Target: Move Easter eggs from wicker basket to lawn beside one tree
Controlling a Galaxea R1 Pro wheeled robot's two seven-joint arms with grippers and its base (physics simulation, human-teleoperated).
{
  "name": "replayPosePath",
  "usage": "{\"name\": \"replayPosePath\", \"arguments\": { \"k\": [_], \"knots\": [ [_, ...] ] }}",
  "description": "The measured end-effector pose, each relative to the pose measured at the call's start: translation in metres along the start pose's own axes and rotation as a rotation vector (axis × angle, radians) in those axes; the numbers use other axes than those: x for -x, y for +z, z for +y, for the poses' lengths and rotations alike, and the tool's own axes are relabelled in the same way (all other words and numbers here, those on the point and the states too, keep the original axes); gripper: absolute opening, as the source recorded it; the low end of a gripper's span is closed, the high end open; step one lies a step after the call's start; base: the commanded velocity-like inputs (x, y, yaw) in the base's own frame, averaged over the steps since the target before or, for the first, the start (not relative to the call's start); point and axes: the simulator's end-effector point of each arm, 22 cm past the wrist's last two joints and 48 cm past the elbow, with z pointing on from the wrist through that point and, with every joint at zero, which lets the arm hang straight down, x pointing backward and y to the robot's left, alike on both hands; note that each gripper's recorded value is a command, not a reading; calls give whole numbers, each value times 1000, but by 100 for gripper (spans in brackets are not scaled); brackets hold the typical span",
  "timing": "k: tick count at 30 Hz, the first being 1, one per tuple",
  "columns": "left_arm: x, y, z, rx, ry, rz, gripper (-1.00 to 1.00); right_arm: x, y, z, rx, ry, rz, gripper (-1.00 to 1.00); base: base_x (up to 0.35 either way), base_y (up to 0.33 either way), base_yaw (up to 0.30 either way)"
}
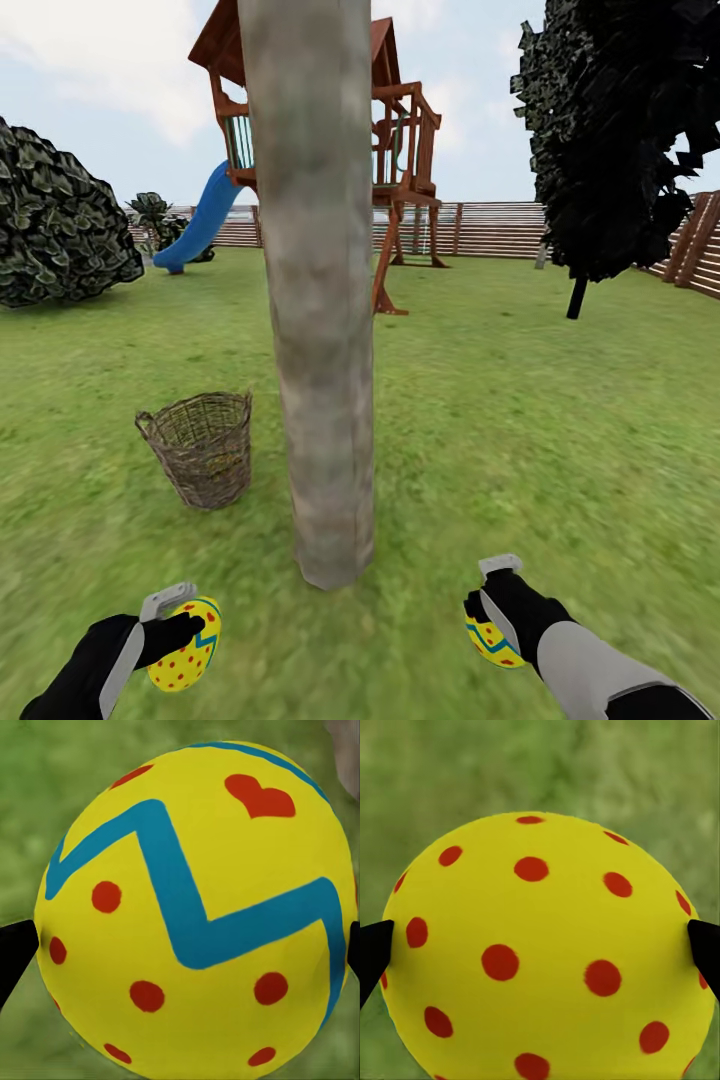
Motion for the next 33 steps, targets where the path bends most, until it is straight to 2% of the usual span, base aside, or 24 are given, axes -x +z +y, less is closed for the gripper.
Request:
{"name": "replayPosePath", "arguments": {
  "k": [6,15,19,33],
  "knots": [
    [0,0,0,0,0,0,-100,0,0,0,0,-1,0,-100,337,0,0],
    [-1,0,-2,-3,-1,1,-100,0,0,0,0,-1,0,-100,207,34,0],
    [-1,1,-3,-4,-2,2,-100,0,0,0,1,-1,1,-100,24,6,0],
    [-23,19,5,17,0,56,-100,-23,22,10,10,-14,55,-100,0,0,0]
  ]
}}
